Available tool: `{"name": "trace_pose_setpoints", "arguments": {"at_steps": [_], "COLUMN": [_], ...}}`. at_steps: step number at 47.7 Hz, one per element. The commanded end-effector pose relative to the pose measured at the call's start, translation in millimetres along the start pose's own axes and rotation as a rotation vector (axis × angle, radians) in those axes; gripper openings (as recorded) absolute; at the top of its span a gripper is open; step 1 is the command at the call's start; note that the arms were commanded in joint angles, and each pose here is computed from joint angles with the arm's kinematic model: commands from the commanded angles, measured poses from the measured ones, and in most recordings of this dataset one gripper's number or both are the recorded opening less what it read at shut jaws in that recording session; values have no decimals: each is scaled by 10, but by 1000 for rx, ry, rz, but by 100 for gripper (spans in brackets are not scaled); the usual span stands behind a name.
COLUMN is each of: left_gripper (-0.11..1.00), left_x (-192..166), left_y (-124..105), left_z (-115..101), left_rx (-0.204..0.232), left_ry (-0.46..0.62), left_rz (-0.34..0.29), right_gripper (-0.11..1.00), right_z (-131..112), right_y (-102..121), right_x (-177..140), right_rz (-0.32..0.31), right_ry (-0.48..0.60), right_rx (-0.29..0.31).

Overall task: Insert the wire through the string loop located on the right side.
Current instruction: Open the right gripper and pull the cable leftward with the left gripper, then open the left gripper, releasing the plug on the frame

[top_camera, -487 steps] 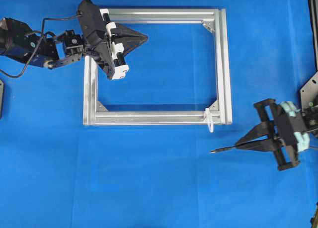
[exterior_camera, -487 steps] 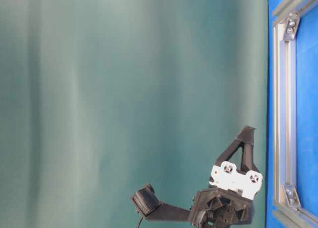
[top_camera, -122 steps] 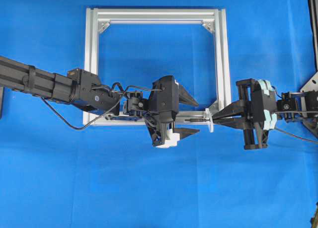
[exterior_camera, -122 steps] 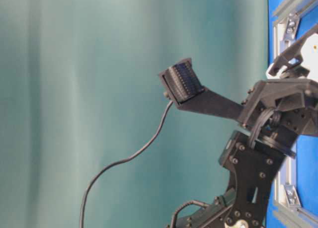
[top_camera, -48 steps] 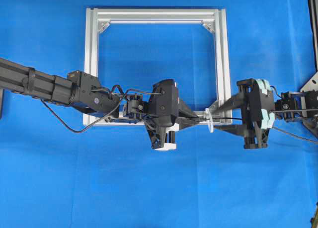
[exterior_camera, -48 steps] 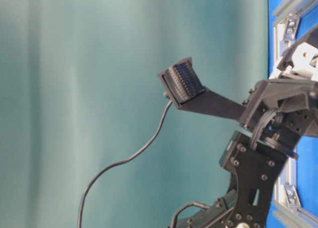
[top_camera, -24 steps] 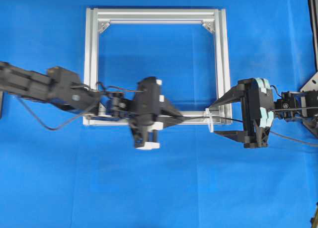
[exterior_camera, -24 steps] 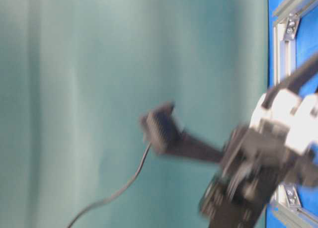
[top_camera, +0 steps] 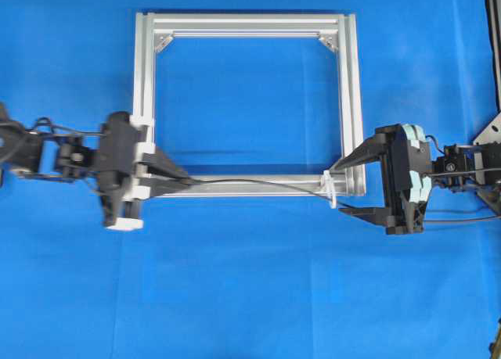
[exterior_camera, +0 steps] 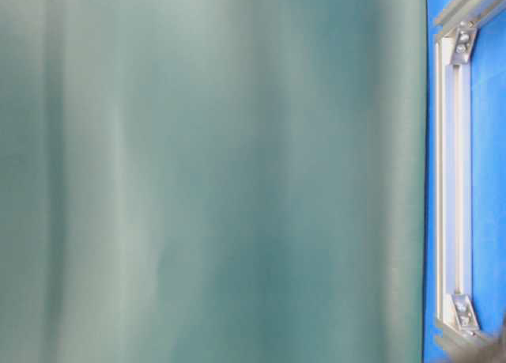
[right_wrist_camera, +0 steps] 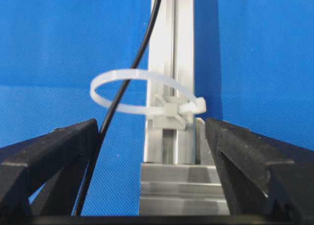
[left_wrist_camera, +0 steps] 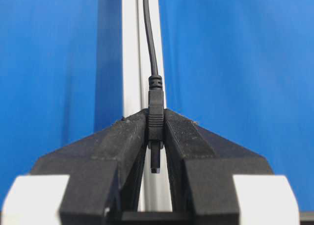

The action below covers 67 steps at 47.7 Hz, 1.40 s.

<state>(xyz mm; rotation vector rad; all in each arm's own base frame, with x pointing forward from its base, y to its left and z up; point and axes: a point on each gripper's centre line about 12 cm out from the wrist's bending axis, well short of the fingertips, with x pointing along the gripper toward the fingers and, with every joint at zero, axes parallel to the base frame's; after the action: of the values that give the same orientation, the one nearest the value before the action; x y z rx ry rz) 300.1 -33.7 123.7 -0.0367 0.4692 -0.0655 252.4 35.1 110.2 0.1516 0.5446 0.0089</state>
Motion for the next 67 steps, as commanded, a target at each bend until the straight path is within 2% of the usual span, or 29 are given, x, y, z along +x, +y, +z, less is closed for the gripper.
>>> {"name": "trace_pose_setpoints", "arguments": {"at_steps": [1,10,17,20,31,40,48,51,57,61,64,67], "left_gripper": [8,8,8,8,8,8,10,22,61,82,91,91], "left_x": [-171,-452,-612,-654,-644,-611,-628,-633,-636,-636,-638,-633], "left_y": [-6,28,49,50,49,39,41,42,42,42,43,41], "left_z": [-11,-260,-383,-428,-481,-418,-436,-443,-454,-461,-460,-448], "left_rx": [4,1,-27,-26,-26,-7,-26,-28,-22,-13,-16,-21], "left_ry": [-26,15,28,35,100,89,92,95,101,108,108,105], "left_rz": [-7,-3,-1,-2,0,-5,-4,-3,-4,-4,-3,-4], "right_gripper": [93,93,93,93,93,93,92,93,93,93,93,93], "right_z": [106,143,148,157,186,201,245,268,290,304,309,327], "right_y": [33,39,43,46,56,60,76,83,89,95,97,97], "right_x": [-7,-23,-28,-26,-15,-13,-21,-32,-56,-69,-74,-83], "right_rz": [12,15,16,16,19,20,25,28,32,35,35,36], "right_ry": [-37,-47,-42,-42,-46,-51,-50,-53,-57,-61,-62,-67], "right_rx": [1,-8,-15,-14,-16,-16,-13,-12,-10,-10,-10,-11]}}
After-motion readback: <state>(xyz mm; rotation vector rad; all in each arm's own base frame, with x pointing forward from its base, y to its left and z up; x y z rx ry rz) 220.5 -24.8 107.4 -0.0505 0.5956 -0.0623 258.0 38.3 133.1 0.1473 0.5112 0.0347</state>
